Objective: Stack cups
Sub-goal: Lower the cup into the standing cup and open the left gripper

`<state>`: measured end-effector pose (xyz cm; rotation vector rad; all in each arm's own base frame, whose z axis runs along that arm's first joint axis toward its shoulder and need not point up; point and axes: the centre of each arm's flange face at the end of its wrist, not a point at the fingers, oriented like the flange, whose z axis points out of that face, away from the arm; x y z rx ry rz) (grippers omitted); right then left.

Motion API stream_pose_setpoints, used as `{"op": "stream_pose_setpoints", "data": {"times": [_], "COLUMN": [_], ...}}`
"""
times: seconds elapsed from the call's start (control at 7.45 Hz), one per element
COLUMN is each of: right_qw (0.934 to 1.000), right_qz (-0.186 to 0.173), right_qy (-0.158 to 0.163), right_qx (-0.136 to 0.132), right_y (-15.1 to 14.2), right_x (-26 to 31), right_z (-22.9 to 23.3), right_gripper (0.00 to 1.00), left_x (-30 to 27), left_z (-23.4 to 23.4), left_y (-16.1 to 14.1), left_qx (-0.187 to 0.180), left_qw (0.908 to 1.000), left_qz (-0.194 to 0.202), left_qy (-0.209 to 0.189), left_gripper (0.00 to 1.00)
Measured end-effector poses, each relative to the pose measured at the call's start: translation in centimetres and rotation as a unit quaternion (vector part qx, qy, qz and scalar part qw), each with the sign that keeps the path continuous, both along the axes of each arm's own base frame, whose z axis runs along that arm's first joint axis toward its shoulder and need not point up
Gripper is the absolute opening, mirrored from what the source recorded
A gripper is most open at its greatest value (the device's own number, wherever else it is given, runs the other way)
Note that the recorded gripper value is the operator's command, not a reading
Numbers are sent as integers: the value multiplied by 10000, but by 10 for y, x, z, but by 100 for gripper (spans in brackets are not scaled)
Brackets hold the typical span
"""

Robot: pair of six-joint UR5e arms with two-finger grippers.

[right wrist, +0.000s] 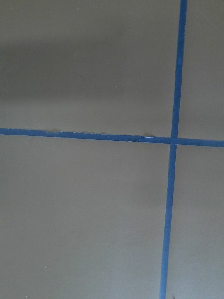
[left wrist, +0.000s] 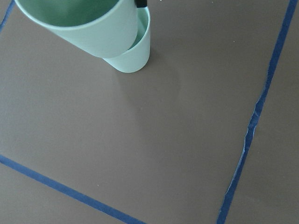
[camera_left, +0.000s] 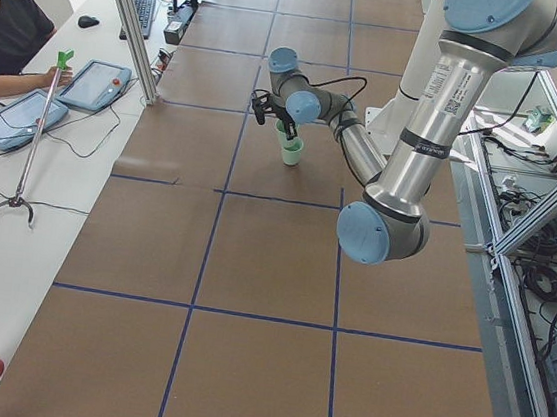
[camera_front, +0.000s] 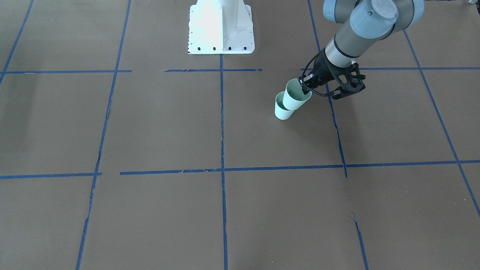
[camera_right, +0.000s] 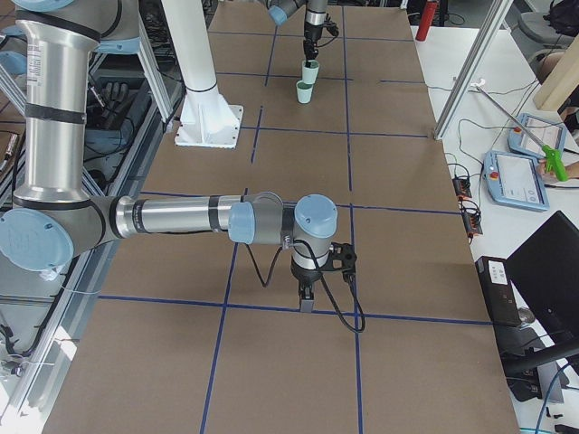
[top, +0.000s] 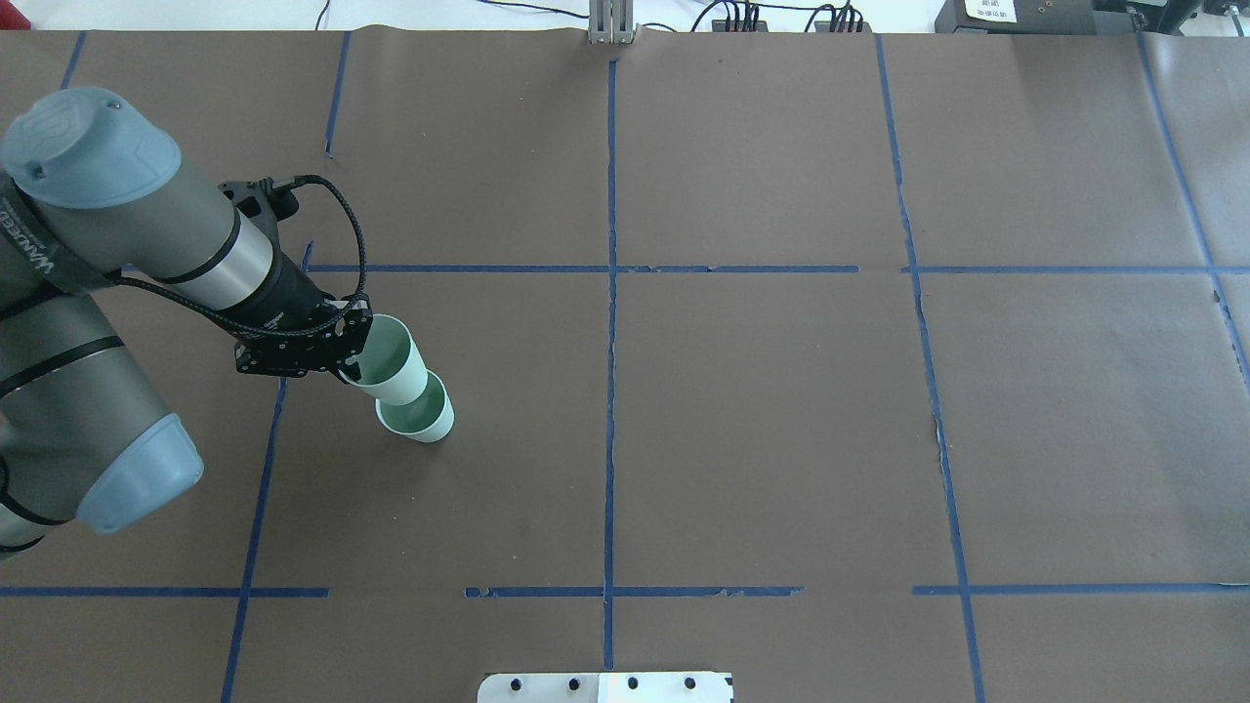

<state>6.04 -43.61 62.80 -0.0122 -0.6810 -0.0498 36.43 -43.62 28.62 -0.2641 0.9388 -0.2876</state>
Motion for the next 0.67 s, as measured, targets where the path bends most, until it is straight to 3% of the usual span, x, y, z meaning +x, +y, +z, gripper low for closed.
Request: {"op": "stream_pose_setpoints", "data": {"times": [0.4,0.54,0.67], "right_qw": [10000,10000,10000], "right_qz": [0,0,0], "right_qy": [0,0,0], "right_qx": [-1,-1,1], "right_y": [0,0,0], "right_x": [0,0,0], "right_z": [0,0,0], "right_gripper": [100,100,100], "left_x": [14,15,16], "left_z": [2,2,3], "left_y": [8,9,10], "left_qx": [-17,-20,-20], "left_qw": [9999,9999,9999], "left_qz": [132,149,159], "left_qy": [-17,-19,-22], "left_gripper": [0,82,100]}}
